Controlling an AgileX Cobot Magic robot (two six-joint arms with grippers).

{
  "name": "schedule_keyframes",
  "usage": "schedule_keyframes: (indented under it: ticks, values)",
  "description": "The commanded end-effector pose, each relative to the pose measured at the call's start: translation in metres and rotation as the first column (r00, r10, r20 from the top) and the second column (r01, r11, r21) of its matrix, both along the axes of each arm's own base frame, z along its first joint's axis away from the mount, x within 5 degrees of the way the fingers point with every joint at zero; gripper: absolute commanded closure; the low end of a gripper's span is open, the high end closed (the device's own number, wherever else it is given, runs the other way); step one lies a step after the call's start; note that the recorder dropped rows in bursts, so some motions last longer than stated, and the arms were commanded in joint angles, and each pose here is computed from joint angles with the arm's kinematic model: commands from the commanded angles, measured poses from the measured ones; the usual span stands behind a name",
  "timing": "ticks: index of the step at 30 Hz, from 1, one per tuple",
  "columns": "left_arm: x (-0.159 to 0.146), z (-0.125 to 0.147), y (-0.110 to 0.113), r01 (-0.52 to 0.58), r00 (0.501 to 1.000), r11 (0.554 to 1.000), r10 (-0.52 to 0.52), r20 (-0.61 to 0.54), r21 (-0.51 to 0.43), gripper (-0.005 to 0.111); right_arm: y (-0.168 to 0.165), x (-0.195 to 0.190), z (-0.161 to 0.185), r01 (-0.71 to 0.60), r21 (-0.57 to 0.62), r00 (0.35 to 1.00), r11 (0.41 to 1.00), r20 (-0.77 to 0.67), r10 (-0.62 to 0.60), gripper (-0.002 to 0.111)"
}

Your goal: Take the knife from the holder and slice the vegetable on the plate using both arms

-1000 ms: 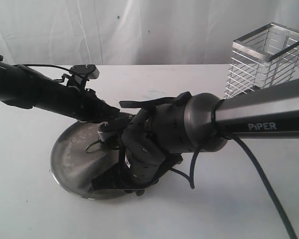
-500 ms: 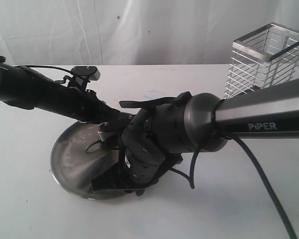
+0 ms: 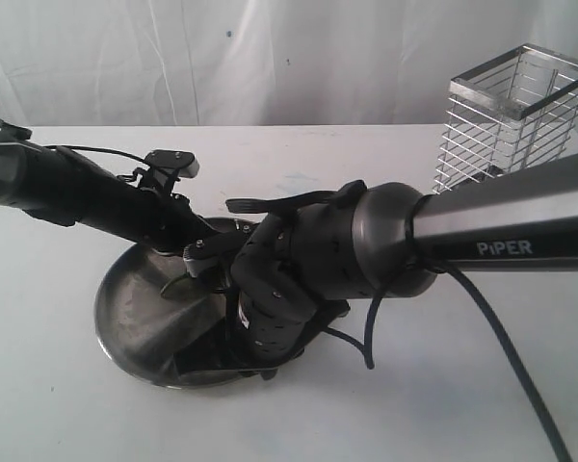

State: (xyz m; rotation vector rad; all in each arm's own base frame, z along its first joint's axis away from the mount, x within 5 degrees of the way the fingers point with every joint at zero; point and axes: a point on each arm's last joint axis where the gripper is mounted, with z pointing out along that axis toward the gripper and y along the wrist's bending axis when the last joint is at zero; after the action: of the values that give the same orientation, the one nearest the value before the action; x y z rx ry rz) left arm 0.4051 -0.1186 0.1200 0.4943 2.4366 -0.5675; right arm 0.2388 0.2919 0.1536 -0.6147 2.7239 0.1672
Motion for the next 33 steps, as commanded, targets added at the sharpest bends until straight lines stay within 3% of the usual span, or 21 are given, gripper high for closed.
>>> schedule_keyframes:
  ticks: [1, 7, 14, 18, 33]
  values:
    - [-0.013, -0.031, 0.000, 0.090, 0.992, 0.995, -0.085, -0.095, 0.048, 0.107, -0.001, 0.003, 0.000, -0.006, -0.008, 1.000, 1.000, 0.020, 0.006, 0.108]
    - [-0.012, -0.024, 0.000, 0.065, 0.994, 0.997, -0.062, -0.088, 0.030, 0.107, -0.004, 0.004, 0.002, -0.020, -0.047, 0.999, 0.999, 0.032, 0.022, 0.108]
    - [-0.006, 0.040, -0.003, 0.054, 0.997, 0.998, -0.052, 0.062, -0.032, 0.107, -0.008, 0.005, 0.001, -0.023, -0.079, 0.999, 0.997, 0.030, 0.026, 0.108]
    - [-0.010, 0.061, -0.004, 0.077, 0.992, 0.996, -0.072, 0.100, -0.048, 0.107, -0.008, 0.005, 0.001, -0.024, -0.084, 0.999, 0.996, 0.028, 0.026, 0.108]
    - [-0.008, 0.018, 0.000, 0.031, 0.999, 0.999, -0.031, 0.012, -0.008, 0.107, -0.010, 0.004, 0.001, -0.020, -0.107, 1.000, 0.994, 0.016, 0.022, 0.108]
